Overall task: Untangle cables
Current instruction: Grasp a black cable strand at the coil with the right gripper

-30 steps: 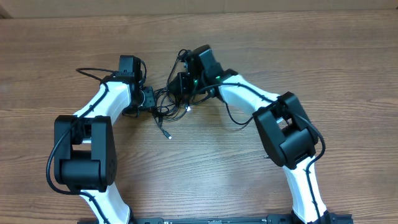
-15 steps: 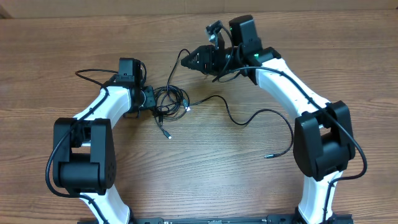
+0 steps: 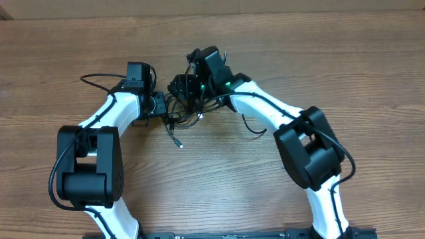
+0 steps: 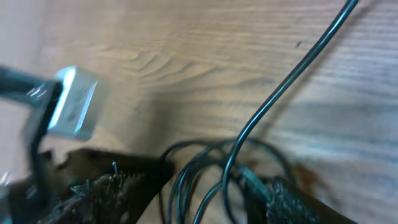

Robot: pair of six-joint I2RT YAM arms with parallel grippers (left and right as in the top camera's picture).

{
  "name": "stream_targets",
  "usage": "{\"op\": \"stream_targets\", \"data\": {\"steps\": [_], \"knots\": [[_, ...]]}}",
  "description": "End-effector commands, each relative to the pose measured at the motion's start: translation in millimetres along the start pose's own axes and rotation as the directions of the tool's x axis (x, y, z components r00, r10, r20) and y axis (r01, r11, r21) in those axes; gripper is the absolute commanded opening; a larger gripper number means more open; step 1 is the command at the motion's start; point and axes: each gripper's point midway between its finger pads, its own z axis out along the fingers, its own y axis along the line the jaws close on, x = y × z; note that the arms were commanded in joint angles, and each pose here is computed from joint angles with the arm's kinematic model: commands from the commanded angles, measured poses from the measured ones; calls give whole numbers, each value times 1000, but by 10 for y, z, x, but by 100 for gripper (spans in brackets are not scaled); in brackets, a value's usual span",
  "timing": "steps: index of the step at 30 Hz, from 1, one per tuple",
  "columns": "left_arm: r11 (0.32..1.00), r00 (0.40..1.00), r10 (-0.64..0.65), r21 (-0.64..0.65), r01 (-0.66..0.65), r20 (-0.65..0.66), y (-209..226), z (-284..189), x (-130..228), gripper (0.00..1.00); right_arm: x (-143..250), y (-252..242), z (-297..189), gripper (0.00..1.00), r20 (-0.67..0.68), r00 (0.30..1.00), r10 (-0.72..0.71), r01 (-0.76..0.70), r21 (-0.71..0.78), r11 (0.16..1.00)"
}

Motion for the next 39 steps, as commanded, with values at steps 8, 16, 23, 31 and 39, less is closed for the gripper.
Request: {"op": "stream_targets", "data": {"steps": [8,16,23,31,39], "knots": [[997,957,-27,-80,4,-289,285,572,977,8,-72,-380,368,82,91,996,-11,5,73,997],[997,957,-27,-80,4,-288,284,572,976,7,-41,-267,508,80,113,993,-41,38,35,999],[997,957,-27,-80,4,-288,284,572,976,7,84,-348,649,79,92,995,-41,37,42,998],[997,956,-27,-81,4,-293,291,574,999,7,215,-181,582,11,-16,1000,-22,20,-101,995],[997,956,-27,-82,4,-292,291,574,997,7,-162,323,-137,4,-60,998,-16,-11,-422,906]]}}
